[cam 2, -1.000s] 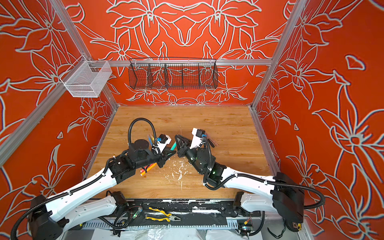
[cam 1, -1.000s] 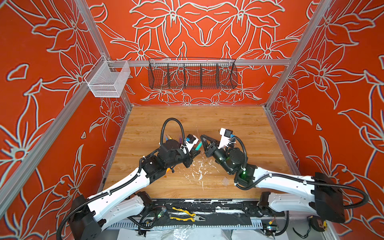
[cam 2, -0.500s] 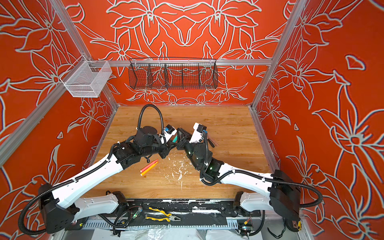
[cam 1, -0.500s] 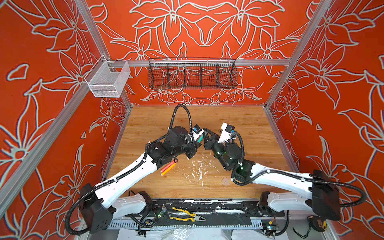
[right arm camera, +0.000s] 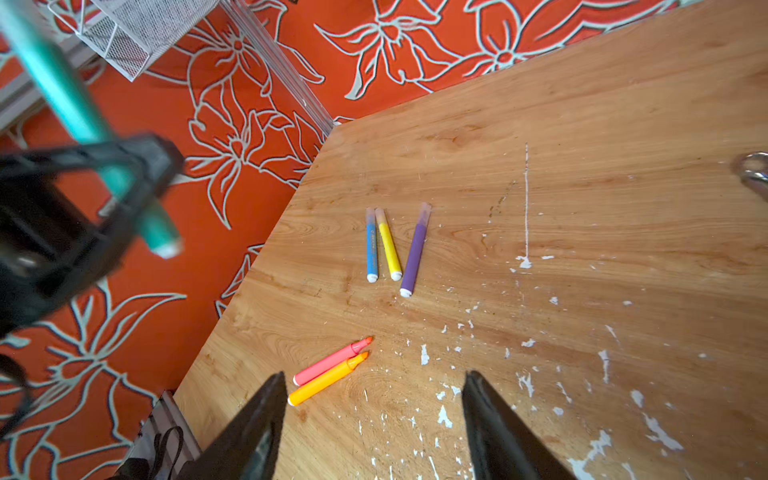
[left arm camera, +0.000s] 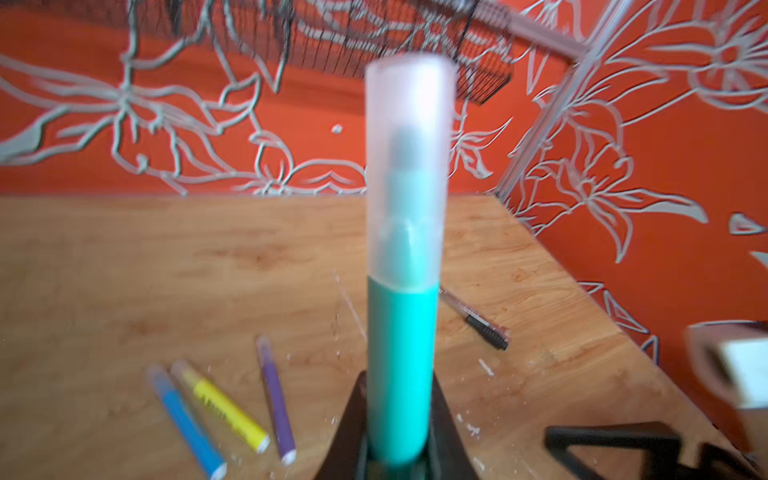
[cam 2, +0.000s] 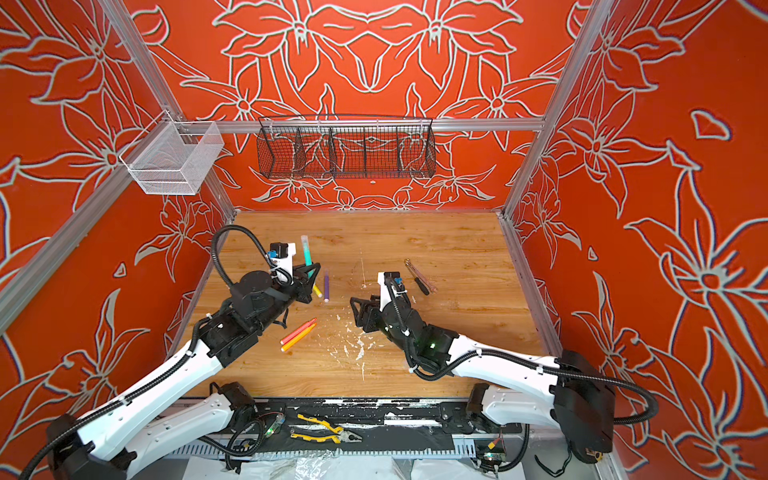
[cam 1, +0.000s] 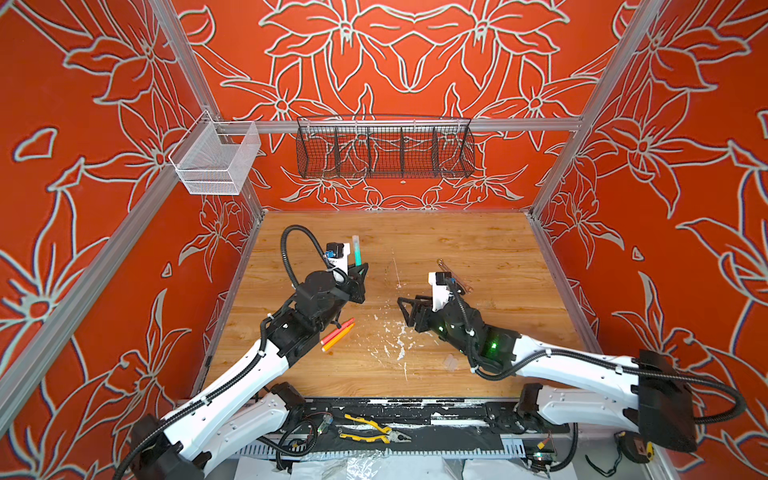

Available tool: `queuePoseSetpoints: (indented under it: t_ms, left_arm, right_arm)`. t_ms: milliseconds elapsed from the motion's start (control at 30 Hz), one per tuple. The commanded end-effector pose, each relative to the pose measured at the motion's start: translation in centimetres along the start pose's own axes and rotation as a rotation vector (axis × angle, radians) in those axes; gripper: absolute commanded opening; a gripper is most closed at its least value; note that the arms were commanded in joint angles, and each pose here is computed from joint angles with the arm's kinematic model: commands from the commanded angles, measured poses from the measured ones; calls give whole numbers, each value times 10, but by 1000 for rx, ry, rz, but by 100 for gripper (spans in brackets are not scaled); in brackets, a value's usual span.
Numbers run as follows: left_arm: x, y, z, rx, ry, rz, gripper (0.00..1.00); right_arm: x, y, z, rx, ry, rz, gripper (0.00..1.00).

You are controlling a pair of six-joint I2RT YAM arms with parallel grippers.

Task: Insert the pens into the pen caps
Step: 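Lower the capped green marker beside the purple marker and release it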

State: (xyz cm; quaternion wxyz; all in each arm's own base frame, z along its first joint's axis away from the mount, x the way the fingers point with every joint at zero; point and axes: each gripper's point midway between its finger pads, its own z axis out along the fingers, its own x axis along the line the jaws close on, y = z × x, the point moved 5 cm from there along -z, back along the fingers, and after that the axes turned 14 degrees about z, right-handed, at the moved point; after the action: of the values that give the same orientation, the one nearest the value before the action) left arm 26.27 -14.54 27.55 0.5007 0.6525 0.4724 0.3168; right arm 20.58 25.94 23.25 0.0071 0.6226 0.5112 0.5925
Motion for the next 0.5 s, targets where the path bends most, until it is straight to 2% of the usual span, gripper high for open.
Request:
queuePoseSetpoints:
  t_ms: [0, 100, 233, 300, 367, 467]
  left_arm:
    - [13, -47, 20, 210, 132, -75, 0]
    - [8, -47, 39, 319, 136, -29, 0]
    - [10, -71, 69, 441, 196, 6, 0]
    - [10, -74, 84, 458, 203, 54, 0]
    - [13, -76, 93, 504, 245, 41, 0]
    - [0, -87, 110, 558, 155, 22, 0]
  right_arm:
    - [-8, 22, -8, -30, -83, -55, 73]
    - [-22, 38, -9, -41, -172, -100, 75]
    - [-51, 45, -10, -77, -329, -173, 78]
    - [-59, 47, -5, -65, -333, -136, 78]
    - [-56, 48, 1, -39, -330, -132, 78]
    - [-59, 44, 9, 0, -379, -142, 78]
